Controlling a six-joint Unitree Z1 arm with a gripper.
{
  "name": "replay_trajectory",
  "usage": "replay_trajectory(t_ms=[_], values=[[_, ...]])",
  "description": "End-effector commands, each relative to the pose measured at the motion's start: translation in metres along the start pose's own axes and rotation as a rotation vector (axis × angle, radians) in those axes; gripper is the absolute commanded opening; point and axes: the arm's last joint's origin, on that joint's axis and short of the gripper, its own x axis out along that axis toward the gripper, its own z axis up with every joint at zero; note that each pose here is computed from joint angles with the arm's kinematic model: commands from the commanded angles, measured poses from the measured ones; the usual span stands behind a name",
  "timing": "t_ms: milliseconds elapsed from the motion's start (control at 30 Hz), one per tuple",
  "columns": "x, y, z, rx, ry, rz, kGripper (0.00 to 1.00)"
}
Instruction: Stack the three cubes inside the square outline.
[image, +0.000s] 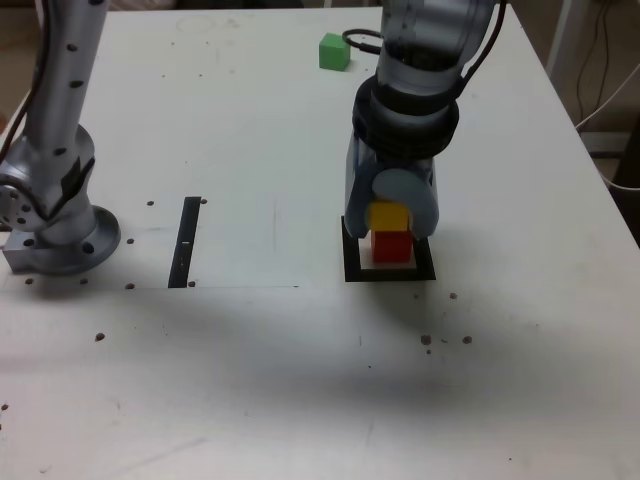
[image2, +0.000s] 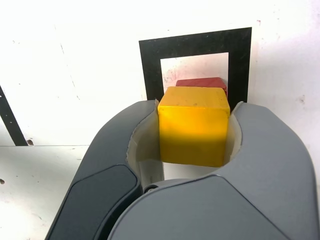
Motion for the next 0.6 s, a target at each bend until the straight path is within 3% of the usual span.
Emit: replay_trajectory(t_ms=[0, 267, 433, 567], values=[[0.0023, -0.0013, 0.0015, 0.000, 0.005, -0.004, 0.36], [0.0065, -0.0028, 0.0040, 0.002, 0.016, -0.013, 0.49], [0.0106, -0.0036, 0.0045, 0.002, 0.022, -0.013, 0.74], [0.0121, -0.0041, 0.0058, 0.000, 0.007, -0.018, 0.92]])
